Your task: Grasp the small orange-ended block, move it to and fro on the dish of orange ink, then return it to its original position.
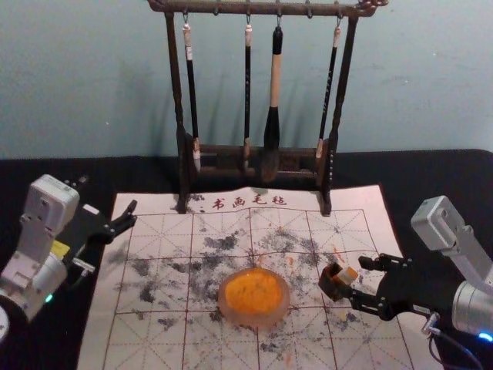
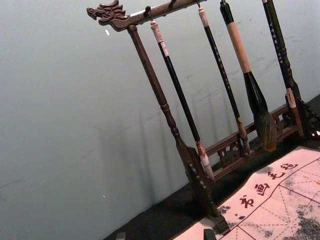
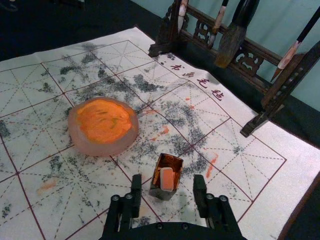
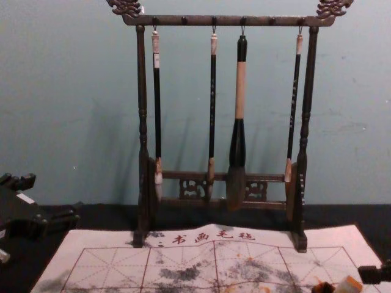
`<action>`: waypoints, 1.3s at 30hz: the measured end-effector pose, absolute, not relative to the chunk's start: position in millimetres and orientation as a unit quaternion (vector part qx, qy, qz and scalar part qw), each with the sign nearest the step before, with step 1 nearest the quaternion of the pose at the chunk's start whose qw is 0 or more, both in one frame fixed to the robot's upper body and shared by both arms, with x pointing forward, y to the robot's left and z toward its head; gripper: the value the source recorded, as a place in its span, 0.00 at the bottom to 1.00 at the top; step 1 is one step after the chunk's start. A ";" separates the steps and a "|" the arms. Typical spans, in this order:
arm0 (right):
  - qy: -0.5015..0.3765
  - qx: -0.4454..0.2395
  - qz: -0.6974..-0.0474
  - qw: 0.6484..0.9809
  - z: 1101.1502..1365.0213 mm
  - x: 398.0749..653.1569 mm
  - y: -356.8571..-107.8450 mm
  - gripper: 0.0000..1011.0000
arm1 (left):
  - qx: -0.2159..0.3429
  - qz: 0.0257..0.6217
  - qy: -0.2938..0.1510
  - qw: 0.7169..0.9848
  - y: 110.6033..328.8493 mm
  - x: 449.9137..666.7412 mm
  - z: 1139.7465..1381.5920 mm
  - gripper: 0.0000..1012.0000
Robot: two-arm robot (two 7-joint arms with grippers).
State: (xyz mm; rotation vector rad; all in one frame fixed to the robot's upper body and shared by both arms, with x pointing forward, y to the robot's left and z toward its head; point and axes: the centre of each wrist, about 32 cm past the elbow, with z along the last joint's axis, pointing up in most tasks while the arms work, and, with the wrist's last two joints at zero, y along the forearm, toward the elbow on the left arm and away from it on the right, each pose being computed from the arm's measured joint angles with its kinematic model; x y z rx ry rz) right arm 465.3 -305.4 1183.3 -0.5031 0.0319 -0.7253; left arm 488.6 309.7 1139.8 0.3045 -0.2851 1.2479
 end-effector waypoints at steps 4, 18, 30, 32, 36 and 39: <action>0.015 -0.243 -0.351 0.904 1183.3 465.3 -305.4 0.70 | 0.142 0.580 -0.132 0.791 309.7 488.6 1139.8 0.99; 0.016 -0.243 -0.351 0.904 1183.3 465.3 -305.4 0.99 | 0.141 0.580 -0.132 0.791 309.7 488.6 1139.8 0.99; 0.012 -0.234 -0.363 0.902 1184.0 465.0 -305.1 0.99 | 0.142 0.580 -0.132 0.791 309.7 488.6 1139.8 0.99; 0.005 -0.221 -0.374 0.901 1184.6 463.7 -305.0 0.99 | 0.141 0.580 -0.132 0.791 309.7 488.6 1139.8 0.99; -0.016 -0.185 -0.407 0.894 1184.8 459.3 -304.0 0.99 | 0.142 0.580 -0.132 0.791 309.7 488.6 1139.8 0.99; -0.039 -0.141 -0.447 0.882 1185.7 454.7 -304.9 0.99 | 0.142 0.580 -0.132 0.791 309.7 488.6 1139.8 0.99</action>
